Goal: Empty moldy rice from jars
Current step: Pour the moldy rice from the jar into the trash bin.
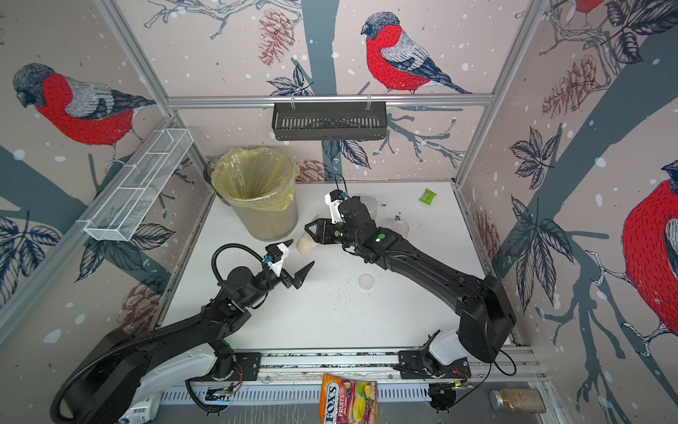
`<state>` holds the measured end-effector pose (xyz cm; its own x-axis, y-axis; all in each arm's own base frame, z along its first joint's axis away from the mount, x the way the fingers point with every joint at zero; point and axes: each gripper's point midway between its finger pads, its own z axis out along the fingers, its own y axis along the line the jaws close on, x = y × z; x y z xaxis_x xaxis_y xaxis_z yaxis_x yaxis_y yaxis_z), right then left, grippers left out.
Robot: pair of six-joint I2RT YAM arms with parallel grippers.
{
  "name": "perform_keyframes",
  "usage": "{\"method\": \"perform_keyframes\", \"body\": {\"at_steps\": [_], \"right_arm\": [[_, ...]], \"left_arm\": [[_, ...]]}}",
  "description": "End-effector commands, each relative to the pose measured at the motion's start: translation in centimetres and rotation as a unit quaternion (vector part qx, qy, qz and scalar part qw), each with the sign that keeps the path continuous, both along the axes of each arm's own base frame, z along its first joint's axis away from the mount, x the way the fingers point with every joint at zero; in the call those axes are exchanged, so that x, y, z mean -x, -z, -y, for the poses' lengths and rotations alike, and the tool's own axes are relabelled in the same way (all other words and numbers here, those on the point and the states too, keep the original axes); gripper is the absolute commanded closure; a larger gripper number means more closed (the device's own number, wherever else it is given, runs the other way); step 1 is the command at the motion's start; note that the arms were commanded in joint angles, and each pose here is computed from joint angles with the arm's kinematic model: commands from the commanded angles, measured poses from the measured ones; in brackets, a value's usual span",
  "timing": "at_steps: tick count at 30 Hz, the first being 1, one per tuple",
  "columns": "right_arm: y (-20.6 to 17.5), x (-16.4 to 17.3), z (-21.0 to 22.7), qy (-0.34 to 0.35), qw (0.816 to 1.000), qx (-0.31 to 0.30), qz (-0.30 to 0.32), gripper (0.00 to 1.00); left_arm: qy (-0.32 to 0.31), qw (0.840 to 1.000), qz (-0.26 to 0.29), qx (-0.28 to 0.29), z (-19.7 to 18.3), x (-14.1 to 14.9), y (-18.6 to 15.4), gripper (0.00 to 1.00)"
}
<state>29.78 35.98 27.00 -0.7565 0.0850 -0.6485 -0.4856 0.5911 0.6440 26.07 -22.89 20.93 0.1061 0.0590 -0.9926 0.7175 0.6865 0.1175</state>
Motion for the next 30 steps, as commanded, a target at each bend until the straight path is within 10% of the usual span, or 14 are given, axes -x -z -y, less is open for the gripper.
{"method": "perform_keyframes", "body": {"at_steps": [1, 30], "right_arm": [[-0.3, -0.4, 0.5, 0.012, 1.0, -0.004, -0.02, 0.71], [-2.6, -1.8, 0.3, 0.026, 0.998, -0.034, -0.038, 0.71]], "left_arm": [[0.001, 0.997, 0.064, 0.051, 0.2, -0.2, -3.8, 0.01], [0.033, 0.99, 0.086, 0.103, 0.7, -1.7, -4.6, 0.12]]}}
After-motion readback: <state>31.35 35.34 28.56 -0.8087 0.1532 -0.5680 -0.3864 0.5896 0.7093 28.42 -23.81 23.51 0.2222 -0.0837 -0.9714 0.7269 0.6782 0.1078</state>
